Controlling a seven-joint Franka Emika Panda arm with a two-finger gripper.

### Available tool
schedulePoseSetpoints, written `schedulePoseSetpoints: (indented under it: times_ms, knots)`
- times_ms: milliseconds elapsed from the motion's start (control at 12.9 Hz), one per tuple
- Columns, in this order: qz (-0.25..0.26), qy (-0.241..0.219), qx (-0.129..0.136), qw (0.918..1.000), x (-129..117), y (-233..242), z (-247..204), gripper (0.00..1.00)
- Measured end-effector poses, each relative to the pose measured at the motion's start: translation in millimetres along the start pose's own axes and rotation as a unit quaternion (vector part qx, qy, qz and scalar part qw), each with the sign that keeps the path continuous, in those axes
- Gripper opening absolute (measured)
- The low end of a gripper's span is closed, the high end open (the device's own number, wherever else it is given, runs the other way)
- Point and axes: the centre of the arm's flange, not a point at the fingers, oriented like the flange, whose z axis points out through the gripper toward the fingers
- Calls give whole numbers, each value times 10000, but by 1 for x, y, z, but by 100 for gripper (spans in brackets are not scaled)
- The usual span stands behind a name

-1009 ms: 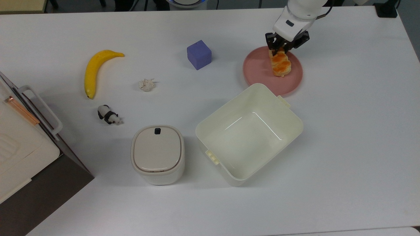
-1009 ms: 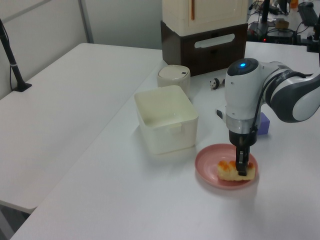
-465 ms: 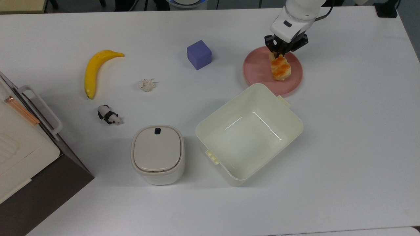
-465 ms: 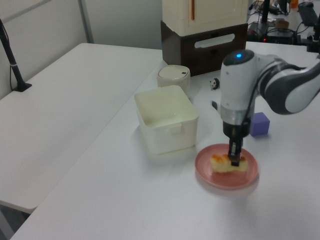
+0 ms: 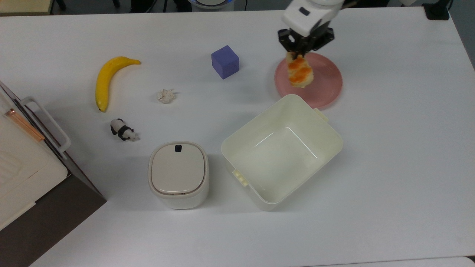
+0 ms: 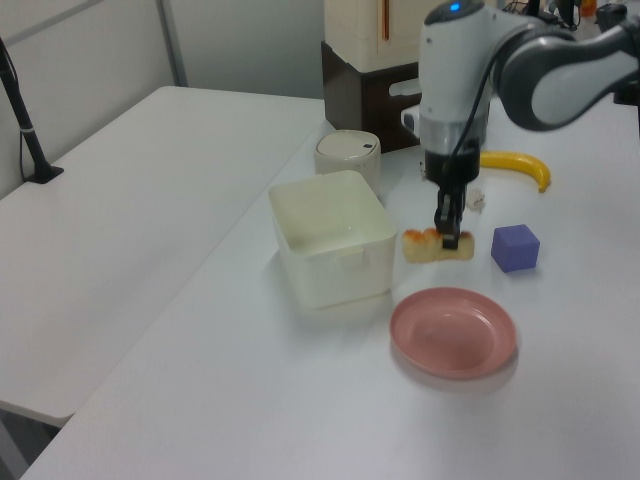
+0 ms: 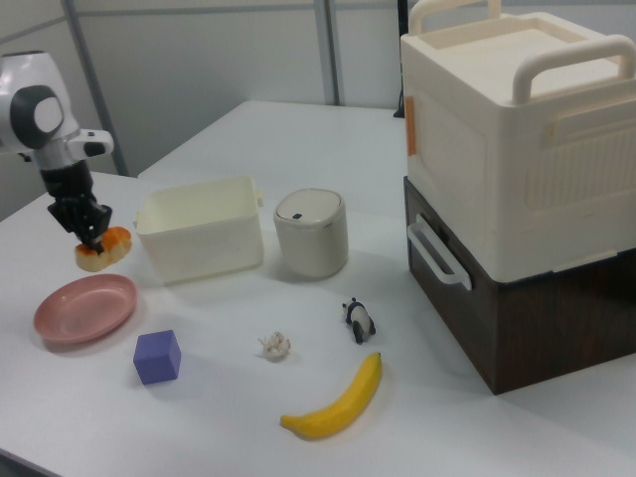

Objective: Put the bread on the table
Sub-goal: 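Lift the bread off the plate and carry it toward the purple cube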

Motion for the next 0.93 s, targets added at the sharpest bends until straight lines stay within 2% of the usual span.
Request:
schedulePoseSetpoints:
  times_ms: [388, 543, 931]
  knots:
    - [-85, -183, -14, 9998, 19, 100, -3, 11]
    - [-114, -217, -101, 9996, 26, 145, 2, 11]
    - [142, -314, -335, 9988, 54, 222, 64, 12]
